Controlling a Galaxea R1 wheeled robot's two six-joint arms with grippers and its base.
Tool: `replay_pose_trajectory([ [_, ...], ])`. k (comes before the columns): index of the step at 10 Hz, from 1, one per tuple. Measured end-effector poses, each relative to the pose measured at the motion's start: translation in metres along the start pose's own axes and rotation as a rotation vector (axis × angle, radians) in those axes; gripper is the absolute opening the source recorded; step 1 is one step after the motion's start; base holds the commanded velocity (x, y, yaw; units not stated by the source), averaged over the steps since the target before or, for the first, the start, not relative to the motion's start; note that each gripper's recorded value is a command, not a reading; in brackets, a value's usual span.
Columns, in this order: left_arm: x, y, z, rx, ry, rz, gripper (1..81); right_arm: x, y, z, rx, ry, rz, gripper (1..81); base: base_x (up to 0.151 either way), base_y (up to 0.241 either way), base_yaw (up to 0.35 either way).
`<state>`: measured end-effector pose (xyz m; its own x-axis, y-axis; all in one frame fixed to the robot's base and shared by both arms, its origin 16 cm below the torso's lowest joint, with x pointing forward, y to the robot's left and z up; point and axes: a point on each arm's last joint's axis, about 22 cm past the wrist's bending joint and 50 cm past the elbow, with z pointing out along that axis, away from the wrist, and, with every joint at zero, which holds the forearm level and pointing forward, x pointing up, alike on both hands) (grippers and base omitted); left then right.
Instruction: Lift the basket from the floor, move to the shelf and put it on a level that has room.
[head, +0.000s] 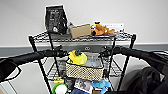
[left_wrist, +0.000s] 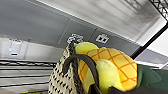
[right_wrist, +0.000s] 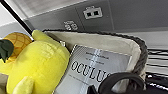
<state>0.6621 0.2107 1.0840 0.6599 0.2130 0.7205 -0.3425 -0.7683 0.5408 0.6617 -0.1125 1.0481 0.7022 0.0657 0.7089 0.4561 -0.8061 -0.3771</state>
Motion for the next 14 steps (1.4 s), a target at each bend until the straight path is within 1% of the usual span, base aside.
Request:
replay_pose_trajectory([
  [2, 0.014, -0.006, 0.014, 0.017, 0.047, 0.004, 1.0, 0.009, 0.013, 0.008, -0.028, 0.047, 0.015, 1.0, 0.0, 0.0, 0.0],
  [4, 0.015, -0.014, 0.031, 0.041, 0.07, 0.002, 1.0, 0.024, 0.023, 0.011, -0.055, 0.095, 0.029, 1.0, 0.0, 0.0, 0.0],
  [5, 0.009, -0.021, 0.04, 0.055, 0.067, -0.008, 1.0, 0.028, 0.031, 0.014, -0.075, 0.112, 0.033, 1.0, 0.0, 0.0, 0.0],
  [6, 0.013, -0.023, 0.047, 0.06, 0.093, -0.012, 1.0, 0.033, 0.037, 0.016, -0.093, 0.134, 0.038, 1.0, 0.0, 0.0, 0.0],
  [8, 0.021, -0.027, 0.056, 0.081, 0.115, -0.014, 1.0, 0.041, 0.047, 0.017, -0.121, 0.158, 0.051, 1.0, 0.0, 0.0, 0.0],
  [10, 0.029, -0.034, 0.063, 0.108, 0.137, -0.019, 1.0, 0.049, 0.061, 0.017, -0.162, 0.185, 0.071, 1.0, 0.0, 0.0, 0.0],
  [11, 0.032, -0.037, 0.066, 0.123, 0.145, -0.013, 1.0, 0.051, 0.067, 0.017, -0.179, 0.199, 0.081, 1.0, 0.0, 0.0, 0.0],
  [13, 0.033, -0.04, 0.069, 0.137, 0.151, 0.002, 1.0, 0.049, 0.075, 0.023, -0.186, 0.251, 0.092, 1.0, 0.0, 0.0, 0.0],
  [14, 0.032, -0.042, 0.069, 0.137, 0.164, 0.009, 1.0, 0.048, 0.076, 0.028, -0.18, 0.29, 0.094, 1.0, 0.0, 0.0, 0.0],
])
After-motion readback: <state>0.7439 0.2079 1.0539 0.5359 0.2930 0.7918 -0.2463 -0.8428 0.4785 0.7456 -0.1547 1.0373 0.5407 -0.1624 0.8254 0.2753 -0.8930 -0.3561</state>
